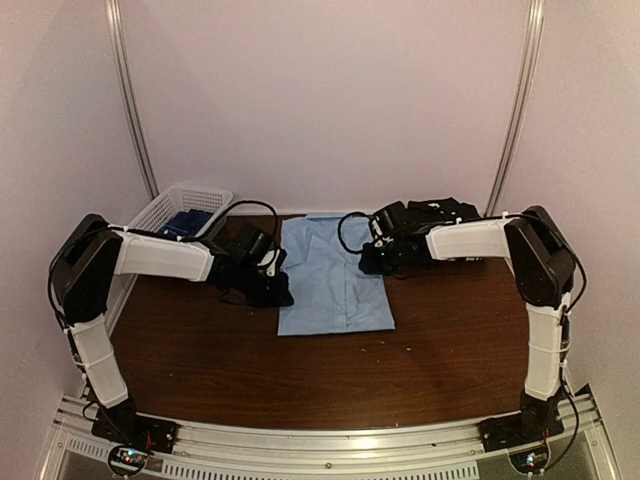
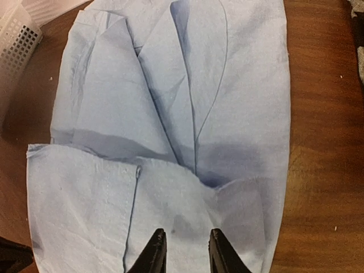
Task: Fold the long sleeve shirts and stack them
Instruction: Smooth out the 2/3-rectangle-folded shirt at the center of the board.
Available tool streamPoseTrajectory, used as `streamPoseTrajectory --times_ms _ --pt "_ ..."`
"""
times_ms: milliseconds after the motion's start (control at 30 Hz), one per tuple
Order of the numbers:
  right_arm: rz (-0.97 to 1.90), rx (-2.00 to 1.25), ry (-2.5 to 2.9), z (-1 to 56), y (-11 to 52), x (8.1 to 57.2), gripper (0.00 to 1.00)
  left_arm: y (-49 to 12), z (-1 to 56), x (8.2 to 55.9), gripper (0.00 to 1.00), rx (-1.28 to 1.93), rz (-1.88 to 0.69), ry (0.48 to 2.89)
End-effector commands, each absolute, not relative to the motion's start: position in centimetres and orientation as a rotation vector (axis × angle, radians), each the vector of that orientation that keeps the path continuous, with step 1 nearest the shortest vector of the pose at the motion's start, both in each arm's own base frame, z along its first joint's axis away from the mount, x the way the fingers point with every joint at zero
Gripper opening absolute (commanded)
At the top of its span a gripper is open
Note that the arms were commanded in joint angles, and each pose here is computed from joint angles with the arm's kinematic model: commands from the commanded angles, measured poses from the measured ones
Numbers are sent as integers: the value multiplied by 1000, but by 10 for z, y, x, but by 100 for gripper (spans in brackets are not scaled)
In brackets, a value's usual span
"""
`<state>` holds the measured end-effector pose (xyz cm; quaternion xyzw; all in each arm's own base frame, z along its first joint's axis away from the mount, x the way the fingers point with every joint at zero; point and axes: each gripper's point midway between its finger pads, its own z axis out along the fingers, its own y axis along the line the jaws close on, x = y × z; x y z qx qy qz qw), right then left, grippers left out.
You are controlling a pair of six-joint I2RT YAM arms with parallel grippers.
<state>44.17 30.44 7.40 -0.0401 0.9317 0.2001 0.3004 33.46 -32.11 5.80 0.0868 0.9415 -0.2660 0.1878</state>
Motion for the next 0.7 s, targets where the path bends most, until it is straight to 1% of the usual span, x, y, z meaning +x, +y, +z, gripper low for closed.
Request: streamPoseTrajectory --times_ms 0,300,433,667 --pt "608 -111 2454 68 312 466 27 -325 71 331 10 230 -791 2606" --pt "605 37 2501 36 285 500 26 -308 60 314 10 194 -763 2644" --pt "648 92 2484 43 273 505 28 -302 53 305 10 184 -762 2664" --pt "663 70 2458 71 267 491 35 -289 50 292 11 170 -747 2679"
